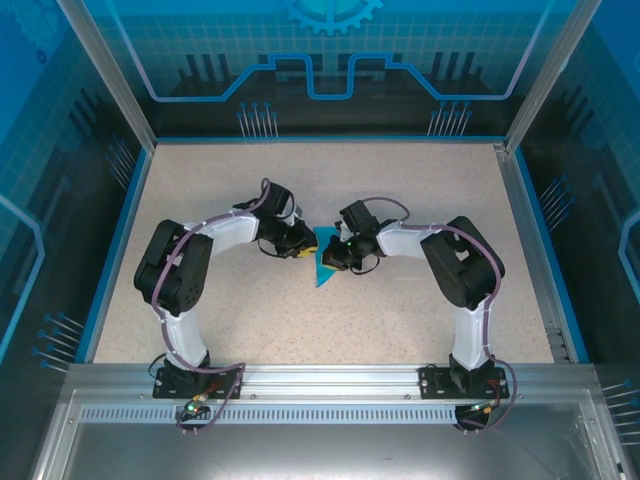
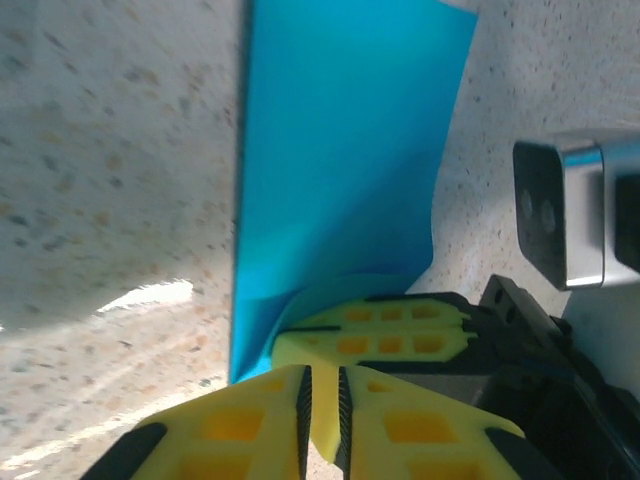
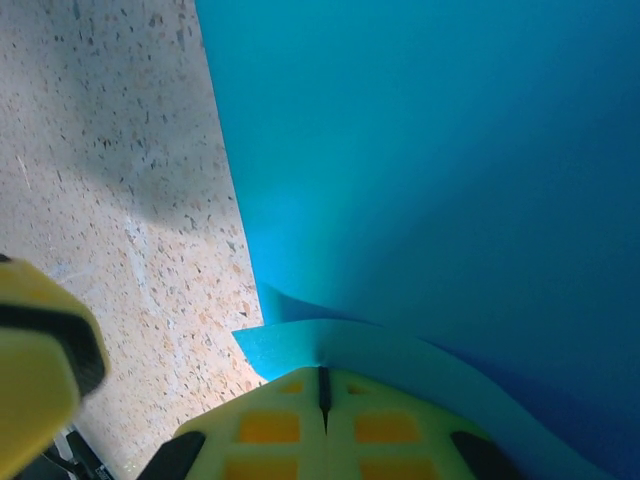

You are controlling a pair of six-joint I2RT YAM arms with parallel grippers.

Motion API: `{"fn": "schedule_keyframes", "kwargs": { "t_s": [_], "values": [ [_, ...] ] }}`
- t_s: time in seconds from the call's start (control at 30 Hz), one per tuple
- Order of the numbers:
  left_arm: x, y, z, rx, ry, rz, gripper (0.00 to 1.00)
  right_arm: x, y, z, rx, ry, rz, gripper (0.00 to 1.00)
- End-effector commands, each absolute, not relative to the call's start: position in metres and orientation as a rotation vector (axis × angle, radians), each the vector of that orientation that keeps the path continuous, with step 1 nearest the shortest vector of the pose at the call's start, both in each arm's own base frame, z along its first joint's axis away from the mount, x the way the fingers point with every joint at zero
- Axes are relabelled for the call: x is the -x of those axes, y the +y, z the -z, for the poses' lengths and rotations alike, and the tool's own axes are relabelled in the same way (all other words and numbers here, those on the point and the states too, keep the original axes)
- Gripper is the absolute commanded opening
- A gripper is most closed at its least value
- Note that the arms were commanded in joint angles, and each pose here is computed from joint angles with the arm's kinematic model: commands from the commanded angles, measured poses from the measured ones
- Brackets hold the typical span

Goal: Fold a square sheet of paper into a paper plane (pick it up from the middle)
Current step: Third fold the triangle at the center of the table.

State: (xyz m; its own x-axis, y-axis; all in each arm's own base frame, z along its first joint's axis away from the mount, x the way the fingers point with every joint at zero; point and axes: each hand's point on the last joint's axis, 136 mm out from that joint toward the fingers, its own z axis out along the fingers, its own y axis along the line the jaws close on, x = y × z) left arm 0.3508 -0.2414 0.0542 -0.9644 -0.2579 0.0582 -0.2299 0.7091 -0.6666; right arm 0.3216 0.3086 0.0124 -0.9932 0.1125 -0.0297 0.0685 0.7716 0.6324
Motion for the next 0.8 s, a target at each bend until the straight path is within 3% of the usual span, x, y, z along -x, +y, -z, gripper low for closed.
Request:
{"fn": "schedule_keyframes", "kwargs": {
  "t_s": [0.0, 0.3, 0.77],
  "values": [
    [-0.338, -0.252, -0.060, 0.366, 2.883, 1.173, 0.14, -0.310, 0.286, 0.008, -0.208, 2.978, -0.900, 0.01],
    [-0.335, -0.250, -0.041, 0.403, 2.949, 1.080, 0.06, -0.310, 0.284, 0.008, -0.218, 2.986, -0.887, 0.00],
    [-0.338, -0.258, -0.027, 0.401, 2.975, 1.061, 0.05, -0.310, 0.285, 0.011, -0.224, 2.997, -0.885, 0.00]
  ]
}}
